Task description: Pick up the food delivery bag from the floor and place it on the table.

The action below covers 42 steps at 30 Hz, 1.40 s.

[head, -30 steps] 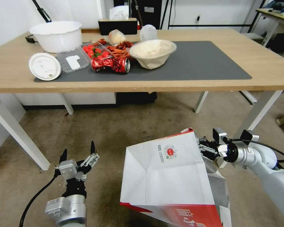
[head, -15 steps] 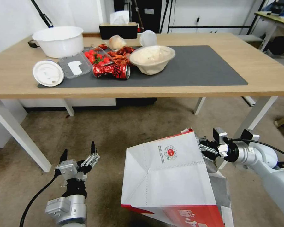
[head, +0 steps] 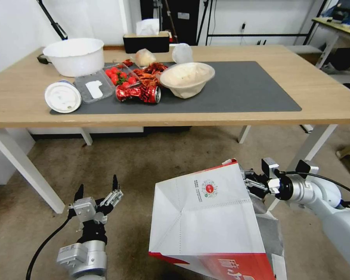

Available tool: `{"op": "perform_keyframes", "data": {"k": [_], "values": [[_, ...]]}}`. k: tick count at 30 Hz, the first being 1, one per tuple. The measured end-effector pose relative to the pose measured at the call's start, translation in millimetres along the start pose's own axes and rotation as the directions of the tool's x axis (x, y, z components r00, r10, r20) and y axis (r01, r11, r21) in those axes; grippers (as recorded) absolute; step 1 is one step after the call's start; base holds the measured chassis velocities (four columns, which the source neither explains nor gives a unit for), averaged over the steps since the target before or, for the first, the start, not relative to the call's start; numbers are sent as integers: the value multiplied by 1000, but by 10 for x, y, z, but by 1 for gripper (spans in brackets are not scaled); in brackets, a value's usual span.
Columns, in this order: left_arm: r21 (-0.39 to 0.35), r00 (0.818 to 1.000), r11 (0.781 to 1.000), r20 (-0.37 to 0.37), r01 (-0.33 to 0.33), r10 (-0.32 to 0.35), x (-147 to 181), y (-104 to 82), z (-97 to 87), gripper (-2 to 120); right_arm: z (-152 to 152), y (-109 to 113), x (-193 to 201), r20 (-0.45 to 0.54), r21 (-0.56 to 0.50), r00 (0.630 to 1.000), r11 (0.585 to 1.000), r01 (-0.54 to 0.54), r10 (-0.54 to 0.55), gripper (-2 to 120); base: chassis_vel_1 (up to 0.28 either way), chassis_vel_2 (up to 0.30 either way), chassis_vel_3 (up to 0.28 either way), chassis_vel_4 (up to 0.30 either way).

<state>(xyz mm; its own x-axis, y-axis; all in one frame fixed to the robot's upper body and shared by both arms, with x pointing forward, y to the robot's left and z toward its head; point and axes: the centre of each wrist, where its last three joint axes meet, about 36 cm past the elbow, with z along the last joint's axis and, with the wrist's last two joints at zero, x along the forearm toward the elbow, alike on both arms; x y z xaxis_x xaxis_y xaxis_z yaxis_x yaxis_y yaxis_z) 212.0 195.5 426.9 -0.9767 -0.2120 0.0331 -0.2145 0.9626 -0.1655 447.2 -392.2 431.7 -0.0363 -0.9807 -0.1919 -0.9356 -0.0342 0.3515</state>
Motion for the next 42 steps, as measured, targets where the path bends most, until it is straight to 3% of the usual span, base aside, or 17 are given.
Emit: {"op": "perform_keyframes", "data": {"k": [42], "values": [[-14, 1000, 1000, 6, -1, 1, 22, -7, 3, 100, -33, 43, -60, 5, 0, 1000, 1000, 20, -20, 0, 0, 0, 0, 0]]}}
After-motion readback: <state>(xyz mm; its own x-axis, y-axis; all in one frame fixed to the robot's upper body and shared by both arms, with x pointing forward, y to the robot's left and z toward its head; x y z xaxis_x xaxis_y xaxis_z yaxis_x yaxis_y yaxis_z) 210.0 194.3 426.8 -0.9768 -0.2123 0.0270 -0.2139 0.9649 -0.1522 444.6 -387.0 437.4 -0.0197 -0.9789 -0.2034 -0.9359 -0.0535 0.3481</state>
